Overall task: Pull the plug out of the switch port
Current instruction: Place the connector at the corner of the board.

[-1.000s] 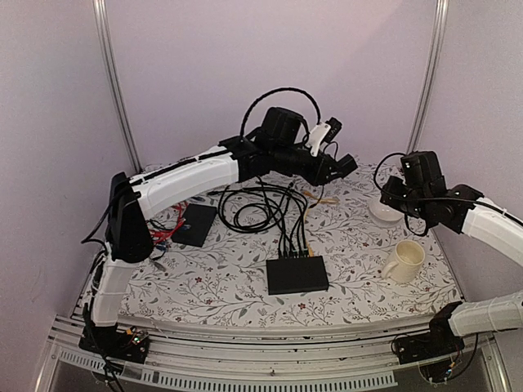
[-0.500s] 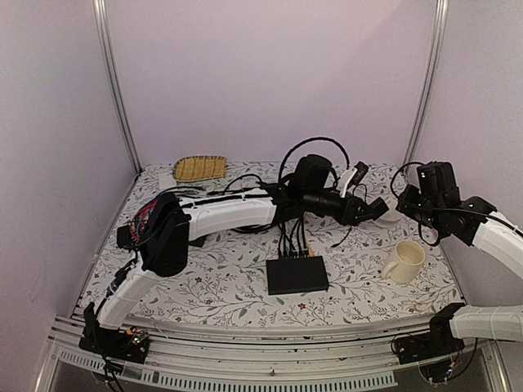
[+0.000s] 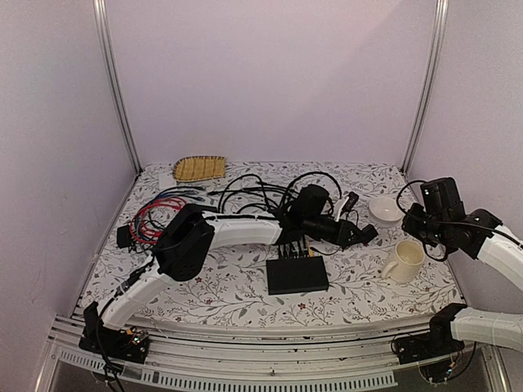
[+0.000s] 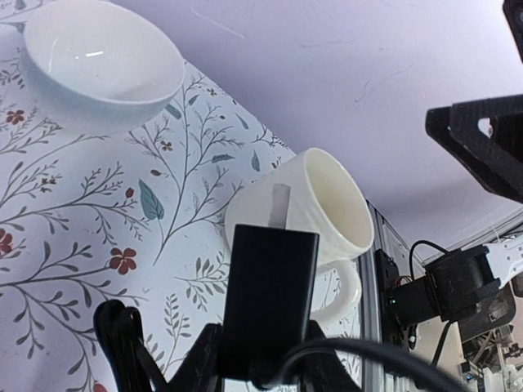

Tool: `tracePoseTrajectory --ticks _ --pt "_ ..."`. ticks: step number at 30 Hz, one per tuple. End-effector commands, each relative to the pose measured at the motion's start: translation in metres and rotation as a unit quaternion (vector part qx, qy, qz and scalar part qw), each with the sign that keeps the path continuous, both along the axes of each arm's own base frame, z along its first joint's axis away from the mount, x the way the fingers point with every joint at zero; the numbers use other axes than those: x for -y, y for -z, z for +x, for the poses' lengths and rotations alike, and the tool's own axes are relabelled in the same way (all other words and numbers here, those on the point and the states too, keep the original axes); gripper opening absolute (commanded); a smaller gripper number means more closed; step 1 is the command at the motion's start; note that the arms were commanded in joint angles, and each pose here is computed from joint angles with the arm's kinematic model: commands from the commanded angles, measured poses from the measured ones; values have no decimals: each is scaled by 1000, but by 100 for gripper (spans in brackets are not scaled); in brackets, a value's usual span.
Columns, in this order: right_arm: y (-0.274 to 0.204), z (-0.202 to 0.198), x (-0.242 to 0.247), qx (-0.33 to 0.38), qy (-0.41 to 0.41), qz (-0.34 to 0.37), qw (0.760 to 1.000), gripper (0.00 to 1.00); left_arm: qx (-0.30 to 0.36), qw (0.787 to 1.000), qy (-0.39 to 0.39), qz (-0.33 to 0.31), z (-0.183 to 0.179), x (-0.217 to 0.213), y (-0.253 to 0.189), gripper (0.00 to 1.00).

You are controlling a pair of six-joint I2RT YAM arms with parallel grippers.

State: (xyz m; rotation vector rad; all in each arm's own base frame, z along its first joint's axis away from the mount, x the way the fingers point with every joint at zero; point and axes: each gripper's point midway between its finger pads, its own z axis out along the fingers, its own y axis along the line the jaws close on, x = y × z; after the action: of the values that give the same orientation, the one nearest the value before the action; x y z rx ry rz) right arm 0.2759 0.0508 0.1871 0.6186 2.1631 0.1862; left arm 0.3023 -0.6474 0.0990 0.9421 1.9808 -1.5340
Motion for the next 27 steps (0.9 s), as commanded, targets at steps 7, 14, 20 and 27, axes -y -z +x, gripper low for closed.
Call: tracePoseTrajectory --ticks 7,14,20,27 --pt "33 -21 -14 -62 -18 53 997 26 -66 997 -37 16 28 -14 58 46" --pt "34 -11 -43 -73 -61 46 994 26 -72 997 -40 9 37 -20 46 64" --pt "29 -1 -70 -70 -94 34 993 27 -68 996 -47 23 44 -30 15 66" --pt "38 1 -104 -79 -143 43 986 29 -59 993 -30 95 27 -55 -2 66"
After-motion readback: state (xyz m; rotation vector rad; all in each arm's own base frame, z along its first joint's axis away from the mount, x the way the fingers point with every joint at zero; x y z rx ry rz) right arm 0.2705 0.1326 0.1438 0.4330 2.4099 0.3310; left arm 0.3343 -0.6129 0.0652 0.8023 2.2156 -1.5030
